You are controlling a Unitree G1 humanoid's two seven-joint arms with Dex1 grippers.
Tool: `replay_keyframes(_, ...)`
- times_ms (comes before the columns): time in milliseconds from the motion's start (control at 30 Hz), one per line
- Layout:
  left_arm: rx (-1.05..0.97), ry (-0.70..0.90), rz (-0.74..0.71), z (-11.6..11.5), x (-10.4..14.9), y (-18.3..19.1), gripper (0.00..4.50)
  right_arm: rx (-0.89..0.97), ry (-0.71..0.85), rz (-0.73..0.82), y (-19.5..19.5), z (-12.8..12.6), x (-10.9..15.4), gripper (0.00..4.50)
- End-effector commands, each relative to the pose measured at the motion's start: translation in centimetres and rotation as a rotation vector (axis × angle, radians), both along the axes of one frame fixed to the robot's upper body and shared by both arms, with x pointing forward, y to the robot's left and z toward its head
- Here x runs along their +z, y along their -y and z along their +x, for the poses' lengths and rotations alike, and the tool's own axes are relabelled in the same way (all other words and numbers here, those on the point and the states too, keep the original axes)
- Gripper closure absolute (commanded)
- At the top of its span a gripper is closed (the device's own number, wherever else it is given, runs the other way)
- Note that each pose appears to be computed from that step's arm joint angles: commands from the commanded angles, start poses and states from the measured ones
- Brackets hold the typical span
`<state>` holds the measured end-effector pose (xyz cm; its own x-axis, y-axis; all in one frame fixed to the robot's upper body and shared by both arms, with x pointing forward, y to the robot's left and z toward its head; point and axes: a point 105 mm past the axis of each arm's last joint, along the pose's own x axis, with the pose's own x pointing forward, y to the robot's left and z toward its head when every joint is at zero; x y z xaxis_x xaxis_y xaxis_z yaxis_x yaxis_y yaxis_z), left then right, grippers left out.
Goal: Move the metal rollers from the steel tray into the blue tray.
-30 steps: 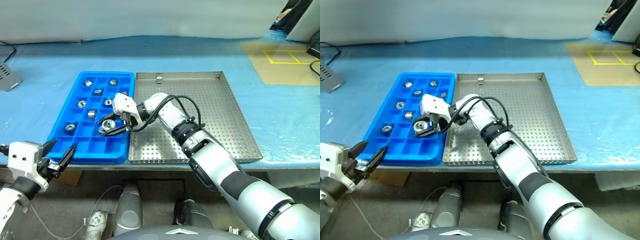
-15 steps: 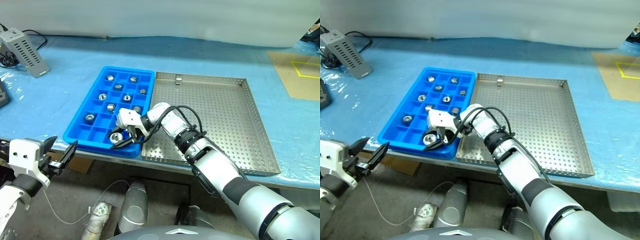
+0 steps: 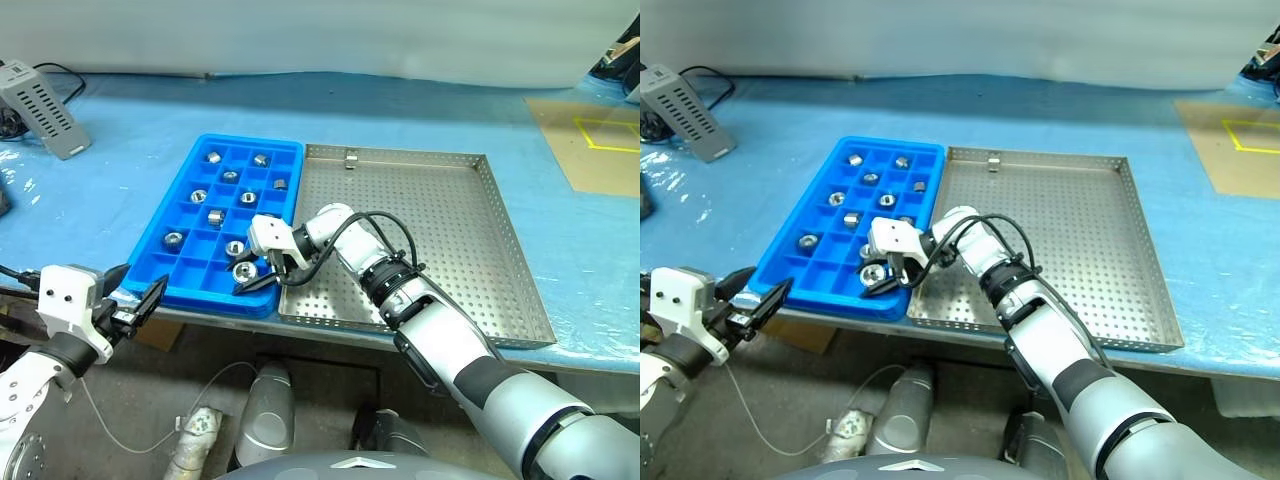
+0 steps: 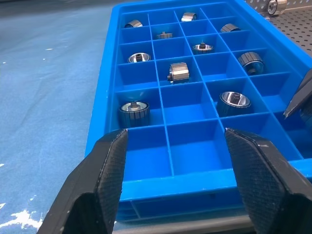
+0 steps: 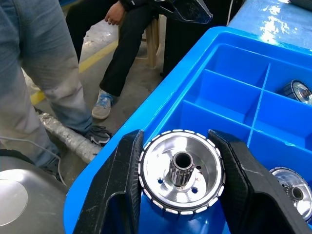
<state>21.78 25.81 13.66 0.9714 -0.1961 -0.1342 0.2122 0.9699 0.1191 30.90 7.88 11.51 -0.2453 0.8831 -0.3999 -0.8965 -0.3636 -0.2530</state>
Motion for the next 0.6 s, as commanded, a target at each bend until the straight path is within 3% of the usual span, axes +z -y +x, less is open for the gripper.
replay_keyframes(33, -0.012, 0.012, 0.014, 0.1, 0.4, 0.1, 1.15, 0.021, 0.024, 0.043, -0.4, -0.3, 0.8, 2.04)
replay_keyframes(200, -0.016, 0.009, 0.014, 0.2, 0.3, 0.1, 1.15, -0.009, 0.033, 0.042, -0.6, 0.0, 0.8, 0.56)
replay_keyframes(600, -0.047, 0.018, 0.004, 1.1, 0.4, 0.6, 1.15, -0.089, 0.062, 0.19, -0.5, 1.4, 5.3, 0.56)
